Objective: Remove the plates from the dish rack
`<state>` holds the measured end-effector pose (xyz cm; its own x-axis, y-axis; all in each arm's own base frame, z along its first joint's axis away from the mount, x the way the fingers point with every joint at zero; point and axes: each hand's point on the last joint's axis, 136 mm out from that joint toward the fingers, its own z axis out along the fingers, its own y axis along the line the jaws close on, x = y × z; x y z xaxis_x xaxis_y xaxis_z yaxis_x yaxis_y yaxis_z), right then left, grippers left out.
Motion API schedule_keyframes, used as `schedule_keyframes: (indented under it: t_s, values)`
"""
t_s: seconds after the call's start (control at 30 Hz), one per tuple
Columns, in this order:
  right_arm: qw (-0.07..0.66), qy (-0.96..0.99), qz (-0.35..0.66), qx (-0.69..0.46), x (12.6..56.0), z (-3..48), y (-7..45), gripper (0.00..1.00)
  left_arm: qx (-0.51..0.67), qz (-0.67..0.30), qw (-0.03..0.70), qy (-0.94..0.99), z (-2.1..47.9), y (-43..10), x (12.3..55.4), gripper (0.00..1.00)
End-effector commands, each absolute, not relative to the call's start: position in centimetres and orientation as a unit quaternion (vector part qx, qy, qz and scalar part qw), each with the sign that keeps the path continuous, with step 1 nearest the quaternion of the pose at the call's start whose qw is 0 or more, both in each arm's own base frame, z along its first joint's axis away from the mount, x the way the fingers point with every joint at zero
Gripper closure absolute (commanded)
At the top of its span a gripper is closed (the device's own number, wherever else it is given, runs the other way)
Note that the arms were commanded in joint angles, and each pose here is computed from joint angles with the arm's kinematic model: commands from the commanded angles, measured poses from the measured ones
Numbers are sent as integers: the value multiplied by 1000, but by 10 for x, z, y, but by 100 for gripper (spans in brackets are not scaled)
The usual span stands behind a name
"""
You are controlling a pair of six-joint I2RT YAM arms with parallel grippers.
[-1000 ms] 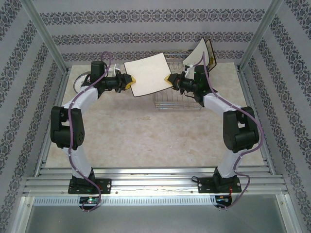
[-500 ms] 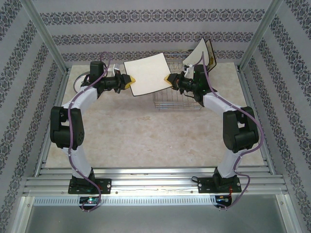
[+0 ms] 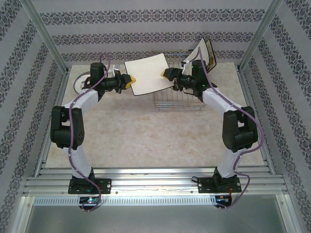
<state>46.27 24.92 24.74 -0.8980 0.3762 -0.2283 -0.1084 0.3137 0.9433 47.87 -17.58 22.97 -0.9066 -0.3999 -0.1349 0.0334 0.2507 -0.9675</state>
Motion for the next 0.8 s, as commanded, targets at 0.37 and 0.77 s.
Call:
schedule_keyframes:
  t_s: [0.37,0.77]
  values:
    - [256,830,495,16,457,285,227,2,-32,-619,285,732,322,-171,469,100]
    - [246,936,253,12,451,268,138,2,-88,-554,366,743,342,-133,472,100]
